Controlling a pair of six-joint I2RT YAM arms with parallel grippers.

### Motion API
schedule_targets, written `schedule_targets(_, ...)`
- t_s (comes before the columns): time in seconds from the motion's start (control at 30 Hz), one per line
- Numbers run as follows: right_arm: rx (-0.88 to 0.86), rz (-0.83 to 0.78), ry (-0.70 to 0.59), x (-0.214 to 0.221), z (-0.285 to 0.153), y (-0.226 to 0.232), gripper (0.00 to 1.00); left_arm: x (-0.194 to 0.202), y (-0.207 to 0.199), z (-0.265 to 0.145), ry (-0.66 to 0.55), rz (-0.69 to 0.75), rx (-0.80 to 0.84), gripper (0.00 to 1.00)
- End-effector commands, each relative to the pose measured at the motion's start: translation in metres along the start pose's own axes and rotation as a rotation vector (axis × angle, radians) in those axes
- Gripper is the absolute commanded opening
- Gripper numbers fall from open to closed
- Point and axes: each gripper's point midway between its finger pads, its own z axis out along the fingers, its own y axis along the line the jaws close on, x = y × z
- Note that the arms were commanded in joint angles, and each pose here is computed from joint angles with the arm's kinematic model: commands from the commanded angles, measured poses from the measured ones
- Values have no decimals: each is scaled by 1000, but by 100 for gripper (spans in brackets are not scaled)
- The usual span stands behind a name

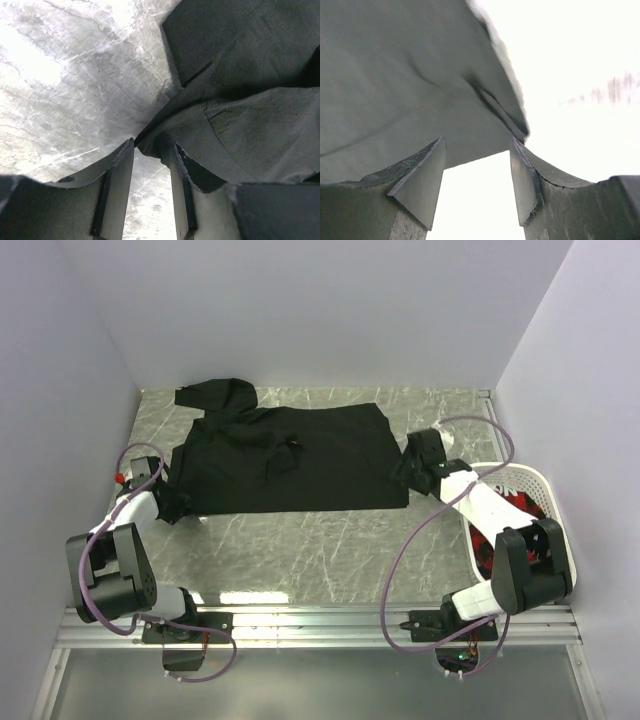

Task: Fold and stack the long sleeve shirts
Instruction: Fold the shirt

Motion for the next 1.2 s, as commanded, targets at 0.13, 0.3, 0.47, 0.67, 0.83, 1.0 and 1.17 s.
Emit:
schedule_targets(0.13,12,148,86,33,20,-28,60,-7,-1,-2,-27,14,5,41)
schedule_targets(0.3,10,168,103,40,35,-29,59,-9,1,-3,-35,19,-8,41)
schedule_targets(0.47,26,177,128,47,48,-31,59,-10,1,-4,-41,20,-6,41)
schedule_targets(0.67,48,176,141,54,54,-35,57,-9,1,-3,-36,20,-7,41)
schedule_targets(0.83,58,166,156,55,54,-37,51,-9,0,-3,-36,20,-5,41)
schedule_targets(1.0,63,160,160,55,53,-37,36,-10,-2,-4,-41,23,6,41)
schedule_targets(1.17,53,142,159,51,51,-34,18,-10,-3,-6,-45,30,20,40)
